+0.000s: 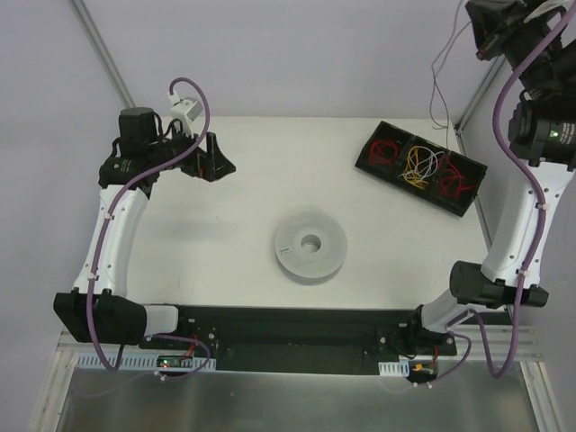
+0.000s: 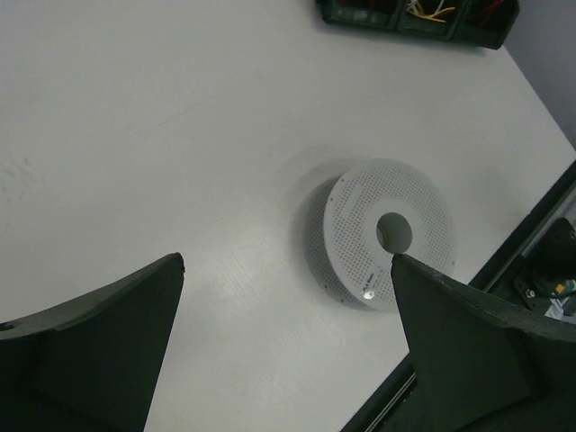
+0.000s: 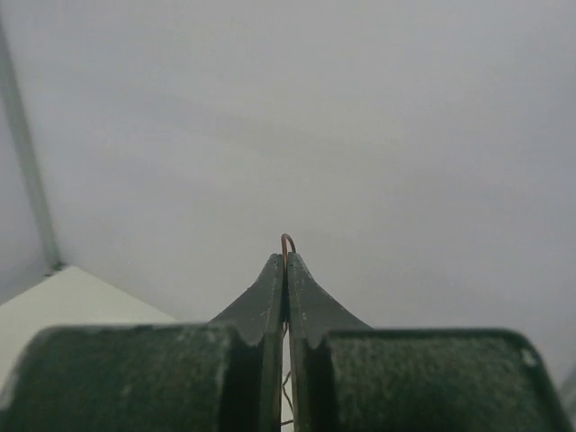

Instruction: Wrap the cables

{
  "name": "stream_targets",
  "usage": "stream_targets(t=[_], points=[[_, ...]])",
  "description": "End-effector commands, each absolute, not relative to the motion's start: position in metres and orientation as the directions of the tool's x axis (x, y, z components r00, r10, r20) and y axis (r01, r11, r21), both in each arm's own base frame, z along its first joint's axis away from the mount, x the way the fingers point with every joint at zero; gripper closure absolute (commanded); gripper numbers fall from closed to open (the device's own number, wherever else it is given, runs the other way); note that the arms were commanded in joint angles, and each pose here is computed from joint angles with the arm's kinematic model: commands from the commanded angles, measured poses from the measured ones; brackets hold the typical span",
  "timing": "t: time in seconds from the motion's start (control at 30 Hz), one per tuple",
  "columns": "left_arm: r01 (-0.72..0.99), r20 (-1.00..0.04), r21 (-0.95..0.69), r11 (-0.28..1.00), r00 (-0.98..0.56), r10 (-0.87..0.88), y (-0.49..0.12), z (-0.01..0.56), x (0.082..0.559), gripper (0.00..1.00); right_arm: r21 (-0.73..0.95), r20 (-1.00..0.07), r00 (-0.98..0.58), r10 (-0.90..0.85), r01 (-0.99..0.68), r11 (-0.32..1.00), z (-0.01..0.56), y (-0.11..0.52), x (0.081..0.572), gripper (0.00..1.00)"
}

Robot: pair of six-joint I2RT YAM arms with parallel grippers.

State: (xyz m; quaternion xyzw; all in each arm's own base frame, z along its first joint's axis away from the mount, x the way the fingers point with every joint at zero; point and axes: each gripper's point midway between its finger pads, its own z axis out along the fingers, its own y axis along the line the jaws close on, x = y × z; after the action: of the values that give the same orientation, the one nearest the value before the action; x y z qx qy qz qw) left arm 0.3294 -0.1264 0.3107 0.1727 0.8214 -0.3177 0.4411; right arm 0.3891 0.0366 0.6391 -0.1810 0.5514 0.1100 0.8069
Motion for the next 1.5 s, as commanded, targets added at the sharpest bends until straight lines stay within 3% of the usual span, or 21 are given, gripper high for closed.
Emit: stream_targets(t=[0.0,0.13,0.63,0.87,1.03,1.17,1.47], points=[[0.754,-0.919,-0.306,0.581,-0.393,0.027,-0.151,0.360,0.305,0.01,-0.150,-0.912,0.387,0.139,-0.627,0.764,0.660,0.104,0.346,0.99],[0.805,-0.929,-0.319,0.501,-0.371,0.005,-0.161,0.366,0.298,0.01,-0.149,-0.906,0.371,0.205,-0.732,0.665,0.663,0.140,0.328,0.99],[0.885,-0.951,-0.293,0.360,-0.307,-0.020,-0.205,0.369,0.284,0.04,-0.204,-0.863,0.439,0.251,-0.756,0.622,0.683,0.175,0.312,0.99],[0.944,-0.979,-0.205,0.259,-0.194,-0.066,-0.287,0.400,0.304,0.05,-0.181,-0.888,0.408,0.212,-0.734,0.654,0.658,0.173,0.327,0.99],[0.951,-0.947,-0.190,0.246,-0.112,-0.301,-0.329,0.469,0.347,0.05,-0.162,-0.916,0.354,0.190,-0.759,0.631,0.636,0.177,0.327,0.99],[0.966,-0.919,-0.174,0.191,-0.090,-0.384,-0.350,0.504,0.364,0.05,-0.135,-0.943,0.287,0.170,-0.795,0.591,0.611,0.183,0.324,0.99],[0.989,-0.948,-0.136,-0.055,-0.146,-0.284,-0.403,0.473,0.347,0.01,-0.082,-0.968,0.197,0.159,-0.839,0.538,0.579,0.190,0.324,0.99]])
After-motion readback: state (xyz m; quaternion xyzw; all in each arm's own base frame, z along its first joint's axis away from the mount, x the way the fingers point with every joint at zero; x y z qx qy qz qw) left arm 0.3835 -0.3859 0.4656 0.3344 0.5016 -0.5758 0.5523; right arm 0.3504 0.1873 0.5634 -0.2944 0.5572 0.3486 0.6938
